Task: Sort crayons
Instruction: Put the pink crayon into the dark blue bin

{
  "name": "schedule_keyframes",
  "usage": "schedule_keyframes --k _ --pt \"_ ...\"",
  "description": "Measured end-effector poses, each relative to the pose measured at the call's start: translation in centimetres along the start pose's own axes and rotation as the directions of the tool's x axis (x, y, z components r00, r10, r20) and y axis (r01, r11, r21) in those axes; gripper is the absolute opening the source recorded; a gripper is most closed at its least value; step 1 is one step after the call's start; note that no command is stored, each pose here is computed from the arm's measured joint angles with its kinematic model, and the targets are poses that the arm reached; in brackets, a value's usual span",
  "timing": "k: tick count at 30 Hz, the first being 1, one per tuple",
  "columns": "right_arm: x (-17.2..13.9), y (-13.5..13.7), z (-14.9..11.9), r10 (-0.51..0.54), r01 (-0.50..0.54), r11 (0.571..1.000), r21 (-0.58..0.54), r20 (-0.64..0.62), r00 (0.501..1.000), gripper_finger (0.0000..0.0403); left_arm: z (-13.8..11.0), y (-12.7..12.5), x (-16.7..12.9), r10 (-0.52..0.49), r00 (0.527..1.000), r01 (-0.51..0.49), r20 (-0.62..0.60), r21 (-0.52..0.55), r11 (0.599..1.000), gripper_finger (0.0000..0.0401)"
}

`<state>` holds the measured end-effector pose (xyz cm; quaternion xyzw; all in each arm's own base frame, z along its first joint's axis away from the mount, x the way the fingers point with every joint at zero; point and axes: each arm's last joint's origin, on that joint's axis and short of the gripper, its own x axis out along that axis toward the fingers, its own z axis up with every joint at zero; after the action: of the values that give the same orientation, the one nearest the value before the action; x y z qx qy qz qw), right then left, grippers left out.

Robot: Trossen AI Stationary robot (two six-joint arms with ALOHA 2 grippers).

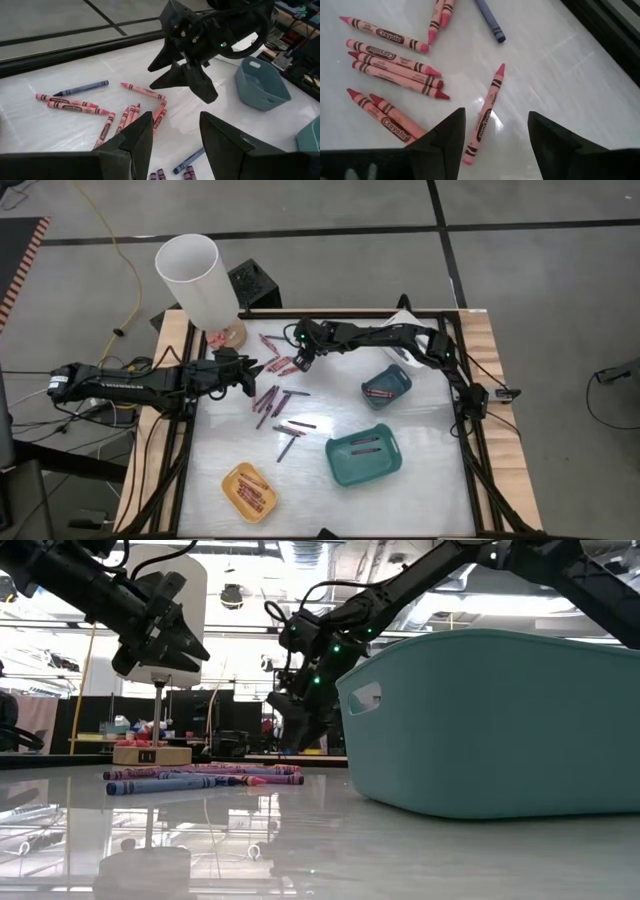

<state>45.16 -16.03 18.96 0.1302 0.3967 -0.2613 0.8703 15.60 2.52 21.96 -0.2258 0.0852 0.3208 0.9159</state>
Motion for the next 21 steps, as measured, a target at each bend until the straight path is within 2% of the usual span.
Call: schedule_keyframes --k 4,8,21 --pt "0.7 0.3 -0.3 0.003 -0.003 1.0 0.0 0.002 1.0 0.0213 0.0 0.0 0.0 0.0 1.0 0.0 -0.005 0.002 1.0 0.0151" --pt "1.3 0.9 -1.2 -0.056 0.055 0.998 -0.029 -0.025 0.998 0.0213 0.0 0.0 0.0 -0.002 1.0 0.002 -0.006 0.001 1.0 0.0151" --pt "1.7 1.0 -1.4 -0.037 0.037 0.999 -0.009 -0.037 0.999 0.0197 0.0 0.0 0.0 -0.002 1.0 0.002 -0.006 -0.001 1.0 0.0151"
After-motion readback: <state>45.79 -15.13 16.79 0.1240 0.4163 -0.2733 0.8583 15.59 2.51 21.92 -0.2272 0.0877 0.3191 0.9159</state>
